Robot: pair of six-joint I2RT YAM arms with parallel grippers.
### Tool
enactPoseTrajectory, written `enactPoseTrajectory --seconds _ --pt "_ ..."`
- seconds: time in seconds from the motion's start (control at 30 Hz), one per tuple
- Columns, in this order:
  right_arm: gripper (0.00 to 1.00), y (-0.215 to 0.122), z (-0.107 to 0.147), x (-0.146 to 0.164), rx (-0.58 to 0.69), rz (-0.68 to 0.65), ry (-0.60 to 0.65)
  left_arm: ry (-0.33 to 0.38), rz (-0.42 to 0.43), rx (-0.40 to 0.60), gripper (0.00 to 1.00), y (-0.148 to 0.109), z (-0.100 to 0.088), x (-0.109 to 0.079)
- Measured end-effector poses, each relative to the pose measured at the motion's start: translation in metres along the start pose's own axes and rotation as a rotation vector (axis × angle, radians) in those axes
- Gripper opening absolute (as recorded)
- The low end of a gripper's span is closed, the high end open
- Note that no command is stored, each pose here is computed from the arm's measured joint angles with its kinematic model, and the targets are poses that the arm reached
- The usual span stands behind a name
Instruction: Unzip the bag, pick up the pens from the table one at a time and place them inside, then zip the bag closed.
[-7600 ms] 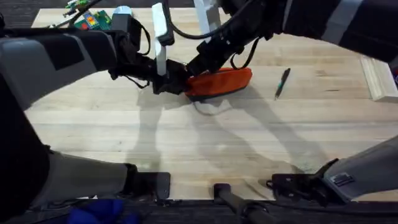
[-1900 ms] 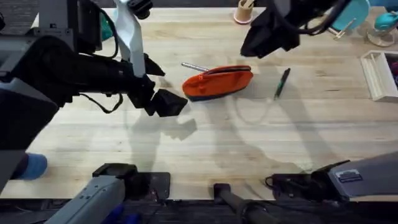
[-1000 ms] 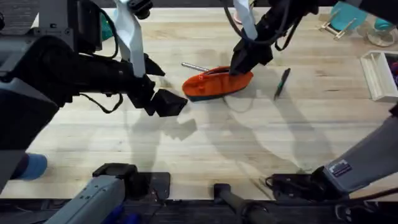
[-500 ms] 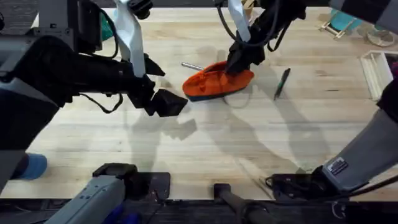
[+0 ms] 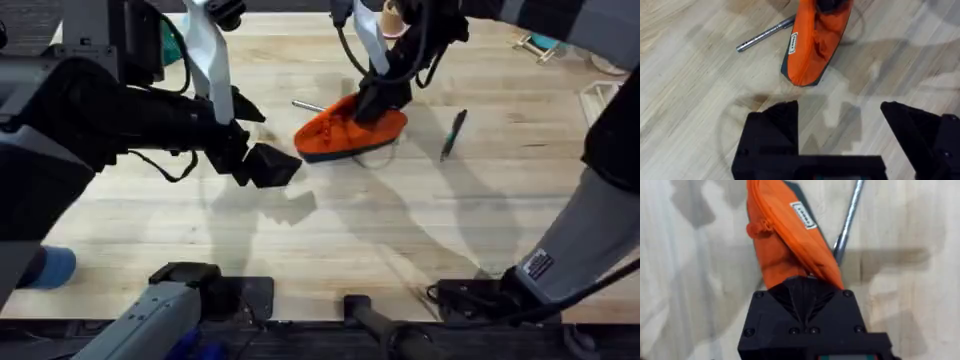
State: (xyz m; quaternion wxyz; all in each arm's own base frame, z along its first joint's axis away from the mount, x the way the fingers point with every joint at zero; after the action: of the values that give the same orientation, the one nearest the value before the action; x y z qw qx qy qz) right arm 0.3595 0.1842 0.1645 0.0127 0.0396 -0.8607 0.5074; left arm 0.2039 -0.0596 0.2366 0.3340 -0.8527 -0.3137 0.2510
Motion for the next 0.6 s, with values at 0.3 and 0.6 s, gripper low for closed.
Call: enactPoseTrajectory --seconds 0.3,0.6 --pt "0.03 0.0005 -0.0026 -0.0039 -0.009 0.023 0.019 0.0 0.0 0.0 0.994 0.0 0.0 0.0" --pt "0.031 0.002 -0.0053 -0.0039 -0.008 0.028 0.021 0.0 0.0 0.0 0.995 0.0 0.0 0.0"
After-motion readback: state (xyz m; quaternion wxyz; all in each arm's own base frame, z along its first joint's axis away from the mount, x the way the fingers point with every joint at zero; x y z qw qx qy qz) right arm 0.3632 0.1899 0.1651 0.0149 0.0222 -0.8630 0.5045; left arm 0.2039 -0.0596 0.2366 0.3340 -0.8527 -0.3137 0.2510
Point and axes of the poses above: each hand's point on the last joint's axis, 136 mm out from that joint toward the fingers, its own y axis out along the fingers, its own x axis along the line the jaws close on, z = x × y, the point moved 8 cm from there along -y, back along the fingers, and after that the axes turned 10 degrees about -y, right-handed, at the moved point
